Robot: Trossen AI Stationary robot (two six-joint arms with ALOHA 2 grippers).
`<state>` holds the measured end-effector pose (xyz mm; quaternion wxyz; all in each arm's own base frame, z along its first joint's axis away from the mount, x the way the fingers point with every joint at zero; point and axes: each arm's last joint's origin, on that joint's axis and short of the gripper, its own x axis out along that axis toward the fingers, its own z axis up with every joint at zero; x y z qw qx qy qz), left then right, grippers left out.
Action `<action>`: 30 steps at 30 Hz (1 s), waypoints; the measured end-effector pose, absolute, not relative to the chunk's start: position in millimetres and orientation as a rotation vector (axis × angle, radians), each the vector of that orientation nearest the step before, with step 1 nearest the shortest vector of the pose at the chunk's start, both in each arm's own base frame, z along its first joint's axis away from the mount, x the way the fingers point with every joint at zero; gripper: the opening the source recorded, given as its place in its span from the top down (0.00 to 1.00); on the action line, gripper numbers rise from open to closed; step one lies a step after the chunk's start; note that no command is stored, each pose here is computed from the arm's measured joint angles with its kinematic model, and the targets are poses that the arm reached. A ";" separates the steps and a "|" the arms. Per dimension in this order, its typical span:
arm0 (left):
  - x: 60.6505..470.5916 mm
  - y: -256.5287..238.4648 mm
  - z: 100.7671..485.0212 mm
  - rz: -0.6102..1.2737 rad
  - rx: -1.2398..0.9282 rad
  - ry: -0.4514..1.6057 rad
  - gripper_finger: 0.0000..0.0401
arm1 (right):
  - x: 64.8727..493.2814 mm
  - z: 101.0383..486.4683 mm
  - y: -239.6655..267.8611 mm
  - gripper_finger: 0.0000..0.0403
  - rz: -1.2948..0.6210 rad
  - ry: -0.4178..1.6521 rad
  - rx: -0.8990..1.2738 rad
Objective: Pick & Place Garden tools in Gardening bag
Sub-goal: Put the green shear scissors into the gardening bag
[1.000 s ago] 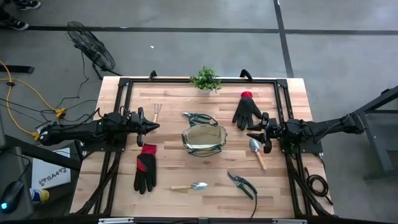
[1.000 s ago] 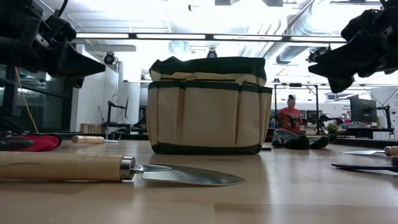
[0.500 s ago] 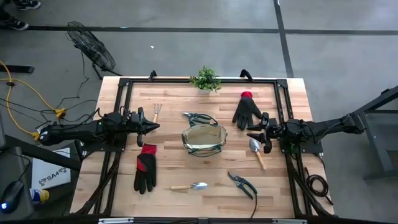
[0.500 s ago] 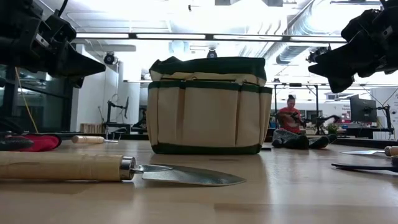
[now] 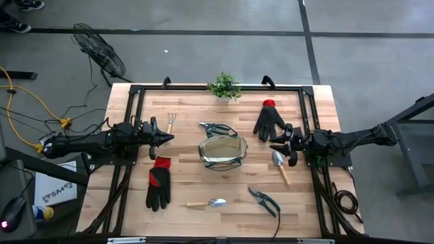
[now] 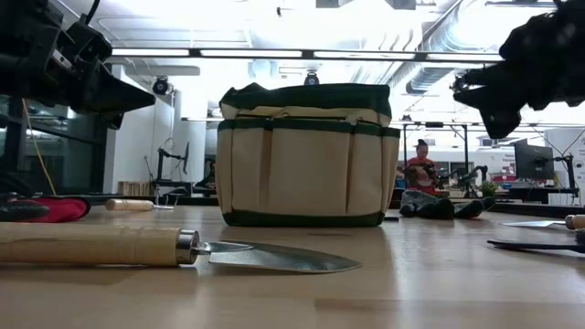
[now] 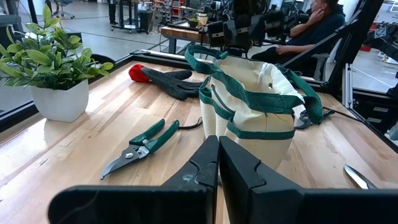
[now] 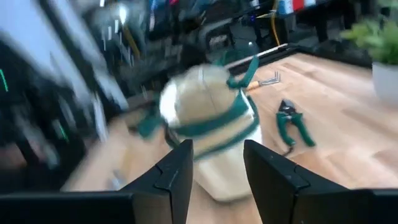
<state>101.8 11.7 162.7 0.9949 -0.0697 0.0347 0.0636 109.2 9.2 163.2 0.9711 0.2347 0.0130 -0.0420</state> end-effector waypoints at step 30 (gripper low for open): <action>101.8 11.7 162.7 0.127 -0.140 0.070 0.97 | 120.1 163.7 -2.3 0.67 -0.189 0.064 0.678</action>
